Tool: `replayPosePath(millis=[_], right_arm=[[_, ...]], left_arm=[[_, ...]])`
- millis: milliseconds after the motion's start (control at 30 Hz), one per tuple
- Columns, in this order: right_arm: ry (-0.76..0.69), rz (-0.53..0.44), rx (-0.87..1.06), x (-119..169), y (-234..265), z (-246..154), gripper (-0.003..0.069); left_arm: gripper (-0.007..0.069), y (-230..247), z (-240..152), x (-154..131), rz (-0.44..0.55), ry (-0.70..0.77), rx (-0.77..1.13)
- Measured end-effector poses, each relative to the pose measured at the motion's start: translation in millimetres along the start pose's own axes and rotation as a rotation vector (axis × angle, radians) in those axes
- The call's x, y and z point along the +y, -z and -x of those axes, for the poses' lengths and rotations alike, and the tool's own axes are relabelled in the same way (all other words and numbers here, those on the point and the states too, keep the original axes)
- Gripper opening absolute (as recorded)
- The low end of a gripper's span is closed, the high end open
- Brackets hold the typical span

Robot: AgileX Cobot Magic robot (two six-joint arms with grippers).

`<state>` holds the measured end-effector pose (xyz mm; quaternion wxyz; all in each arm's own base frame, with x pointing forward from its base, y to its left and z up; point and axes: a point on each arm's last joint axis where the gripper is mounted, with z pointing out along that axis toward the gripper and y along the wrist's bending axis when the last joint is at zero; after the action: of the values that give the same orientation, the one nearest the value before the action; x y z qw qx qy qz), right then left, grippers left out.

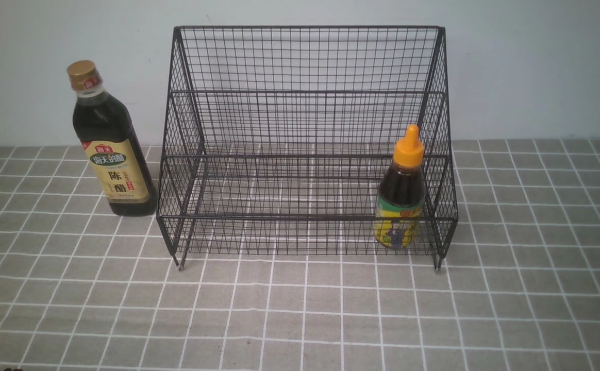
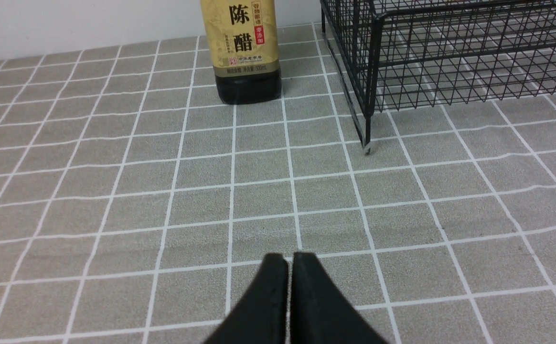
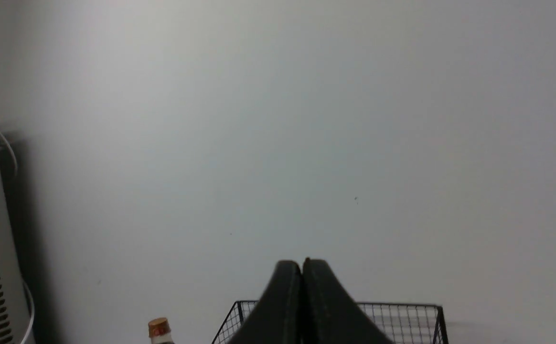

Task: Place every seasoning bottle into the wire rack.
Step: Use the left arm to grab the condiment bottle closest to it

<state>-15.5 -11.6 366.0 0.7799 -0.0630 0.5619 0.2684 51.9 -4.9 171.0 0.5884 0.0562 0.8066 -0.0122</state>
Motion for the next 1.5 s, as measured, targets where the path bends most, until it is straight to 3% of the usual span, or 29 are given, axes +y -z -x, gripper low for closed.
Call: replayPosePath(millis=[400, 700, 933, 967, 1000, 1033, 1200, 1300, 1500], right_arm=[[-0.030, -0.016, 0.069, -4.8, -6.4, -23.8, -0.0012], [0.166, -0.011, 0.157, -10.4, -12.7, -55.7, -0.0012], [0.198, -0.031, 0.288, -19.8, -15.7, -100.1, -0.0012], [0.225, -0.140, 0.299, -22.3, -15.5, -108.1, -0.0012], [0.213, -0.097, 0.331, -25.7, -15.0, -116.5, -0.0012], [0.215, -0.136, 0.349, -28.8, -14.4, -123.6, -0.0012], [0.227, -0.420, 0.466, -53.3, -3.3, -170.0, -0.0012], [0.218, -0.538, 0.507, -63.0, 4.2, -186.5, -0.0012], [0.219, -0.555, 0.502, -63.8, 4.5, -186.3, -0.0012]], left_arm=[[-0.0007, 0.0, 0.0, 0.0, 0.000, -0.001, 0.001], [-0.0007, 0.0, 0.0, 0.0, 0.000, -0.001, 0.001], [-0.0007, 0.0, 0.0, 0.0, 0.000, -0.001, 0.001], [-0.0007, 0.0, 0.0, 0.0, 0.000, -0.001, 0.001], [-0.0007, 0.0, 0.0, 0.0, 0.000, -0.001, 0.001], [-0.0007, 0.0, 0.0, 0.0, 0.000, -0.001, 0.001], [-0.0007, 0.0, 0.0, 0.0, 0.000, -0.001, 0.001], [-0.0007, 0.0, 0.0, 0.0, 0.000, -0.001, 0.001], [-0.0007, 0.0, 0.1, 0.0, 0.000, -0.001, 0.000]])
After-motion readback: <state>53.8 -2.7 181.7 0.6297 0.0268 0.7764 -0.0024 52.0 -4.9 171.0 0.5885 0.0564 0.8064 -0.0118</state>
